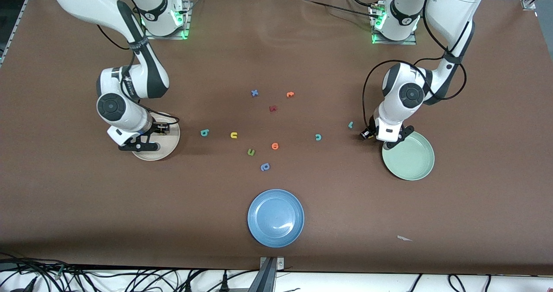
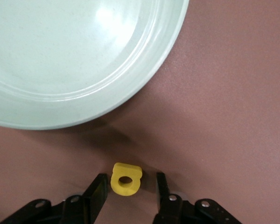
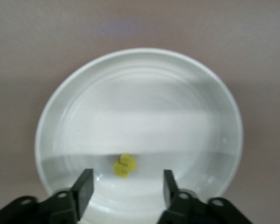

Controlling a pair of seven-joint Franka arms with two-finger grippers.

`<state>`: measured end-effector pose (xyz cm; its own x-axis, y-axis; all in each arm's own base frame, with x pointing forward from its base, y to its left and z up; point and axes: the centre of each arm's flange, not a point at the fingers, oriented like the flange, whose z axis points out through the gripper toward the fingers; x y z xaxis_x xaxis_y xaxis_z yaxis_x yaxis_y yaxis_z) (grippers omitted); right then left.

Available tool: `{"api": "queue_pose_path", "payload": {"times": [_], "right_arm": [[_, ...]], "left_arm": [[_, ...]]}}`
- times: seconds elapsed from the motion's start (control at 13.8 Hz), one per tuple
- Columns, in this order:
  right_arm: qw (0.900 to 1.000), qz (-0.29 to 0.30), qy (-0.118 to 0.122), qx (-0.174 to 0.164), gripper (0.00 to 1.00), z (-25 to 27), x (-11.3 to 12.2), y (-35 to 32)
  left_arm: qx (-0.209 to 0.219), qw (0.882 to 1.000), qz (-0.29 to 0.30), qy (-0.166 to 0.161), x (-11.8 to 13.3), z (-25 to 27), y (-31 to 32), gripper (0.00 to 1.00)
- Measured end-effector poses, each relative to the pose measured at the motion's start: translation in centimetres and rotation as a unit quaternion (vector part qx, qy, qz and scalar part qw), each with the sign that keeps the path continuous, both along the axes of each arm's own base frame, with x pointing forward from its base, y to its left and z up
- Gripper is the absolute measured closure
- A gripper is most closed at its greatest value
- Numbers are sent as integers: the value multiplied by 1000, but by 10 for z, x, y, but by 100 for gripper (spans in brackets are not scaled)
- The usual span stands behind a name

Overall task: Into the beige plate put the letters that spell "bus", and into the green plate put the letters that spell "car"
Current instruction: 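Drop the yellow s into the cream plate while the left gripper grasps, then grasp the teal q with the right gripper while the left carries yellow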

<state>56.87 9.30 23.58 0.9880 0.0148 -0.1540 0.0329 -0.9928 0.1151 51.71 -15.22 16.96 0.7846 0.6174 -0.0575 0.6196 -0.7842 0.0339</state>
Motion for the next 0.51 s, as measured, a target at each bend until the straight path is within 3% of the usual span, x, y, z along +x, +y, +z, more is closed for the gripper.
{"api": "queue_pose_path", "payload": {"times": [0.14, 0.29, 0.51], "right_arm": [[999, -28, 11, 31, 11, 22, 5, 19], [996, -67, 17, 56, 11, 24, 1, 46], [988, -141, 15, 57, 13, 11, -6, 80]], "left_arm": [[0, 1000, 1, -1, 0, 0, 1, 48], [0, 1000, 1, -1, 1, 0, 1, 52], [0, 1000, 1, -3, 2, 2, 1, 65]]}}
